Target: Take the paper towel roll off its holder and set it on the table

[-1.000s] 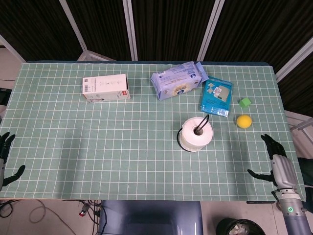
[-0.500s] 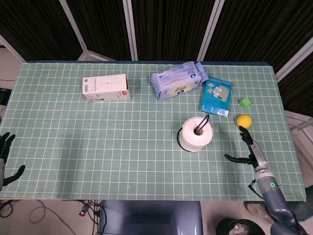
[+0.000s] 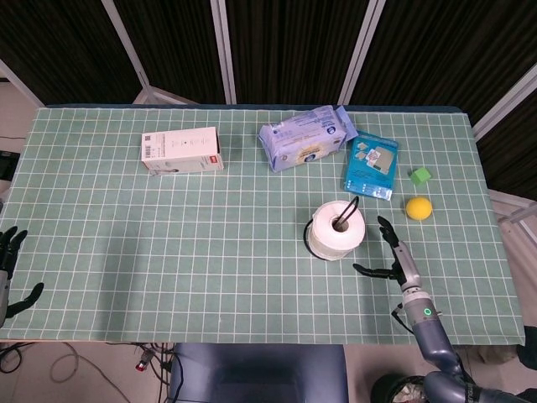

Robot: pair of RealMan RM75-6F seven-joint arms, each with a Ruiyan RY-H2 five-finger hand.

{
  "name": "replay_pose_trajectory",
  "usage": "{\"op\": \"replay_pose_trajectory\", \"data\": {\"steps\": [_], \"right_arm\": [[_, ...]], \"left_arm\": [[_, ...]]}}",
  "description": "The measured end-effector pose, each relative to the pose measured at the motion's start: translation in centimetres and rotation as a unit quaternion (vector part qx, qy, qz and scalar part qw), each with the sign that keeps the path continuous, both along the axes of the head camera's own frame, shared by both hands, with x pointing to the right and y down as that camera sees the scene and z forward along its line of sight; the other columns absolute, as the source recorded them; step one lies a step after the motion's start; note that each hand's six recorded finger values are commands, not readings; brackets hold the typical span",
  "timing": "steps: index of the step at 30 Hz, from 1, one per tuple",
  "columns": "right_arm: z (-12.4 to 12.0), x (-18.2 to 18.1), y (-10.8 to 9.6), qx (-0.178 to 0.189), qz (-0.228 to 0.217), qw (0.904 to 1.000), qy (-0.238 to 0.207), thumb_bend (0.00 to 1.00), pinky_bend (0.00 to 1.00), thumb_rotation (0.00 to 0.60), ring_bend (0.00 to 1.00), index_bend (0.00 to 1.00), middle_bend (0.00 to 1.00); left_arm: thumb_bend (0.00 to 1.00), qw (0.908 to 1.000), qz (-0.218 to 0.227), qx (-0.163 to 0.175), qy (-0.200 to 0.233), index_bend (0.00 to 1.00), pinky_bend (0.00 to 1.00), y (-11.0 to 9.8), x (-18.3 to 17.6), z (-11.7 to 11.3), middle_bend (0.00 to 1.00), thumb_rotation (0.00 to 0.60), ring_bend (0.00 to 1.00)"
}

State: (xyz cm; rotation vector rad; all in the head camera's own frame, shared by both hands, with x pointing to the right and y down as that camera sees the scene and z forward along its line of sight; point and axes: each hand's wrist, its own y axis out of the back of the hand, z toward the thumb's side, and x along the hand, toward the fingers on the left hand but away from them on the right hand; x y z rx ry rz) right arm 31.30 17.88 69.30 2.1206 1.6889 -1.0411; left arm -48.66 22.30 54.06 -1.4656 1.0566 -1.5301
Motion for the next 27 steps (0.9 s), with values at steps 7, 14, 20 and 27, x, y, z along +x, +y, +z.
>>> {"op": "replay_pose_trajectory", "data": {"steps": [7,14,20,27], "right_arm": [[1.8,-1.3,-0.1,-0.012,0.0,0.9999,0.005,0.0,0.0,0.6,0.0,0.0,0.0],[3.0,-2.4,-0.8,-0.017,-0.002,0.9998,0.005,0.0,0.0,0.6,0.0,0.0,0.0],[3.4,-3.4,-1.4,-0.017,-0.004,0.9999,0.002,0.0,0.0,0.6,0.0,0.0,0.0],[4.0,-4.4,-2.1,-0.019,-0.005,0.9998,-0.001,0.0,0.0,0.6,0.0,0.0,0.0]], "left_arm": [[0.24,1.0,0.0,0.0,-0.001,0.05,0.0,0.0,0.0,0.1,0.0,0.6,0.0],[0.24,1.0,-0.002,0.0,-0.002,0.05,0.0,-0.1,-0.1,0.0,0.0,0.6,0.0],[0.24,1.0,-0.002,-0.001,-0.003,0.05,0.0,-0.1,-0.2,0.1,0.0,0.6,0.0],[0.24,1.0,-0.002,-0.001,-0.003,0.05,0.0,-0.1,-0.2,0.1,0.0,0.6,0.0]]}}
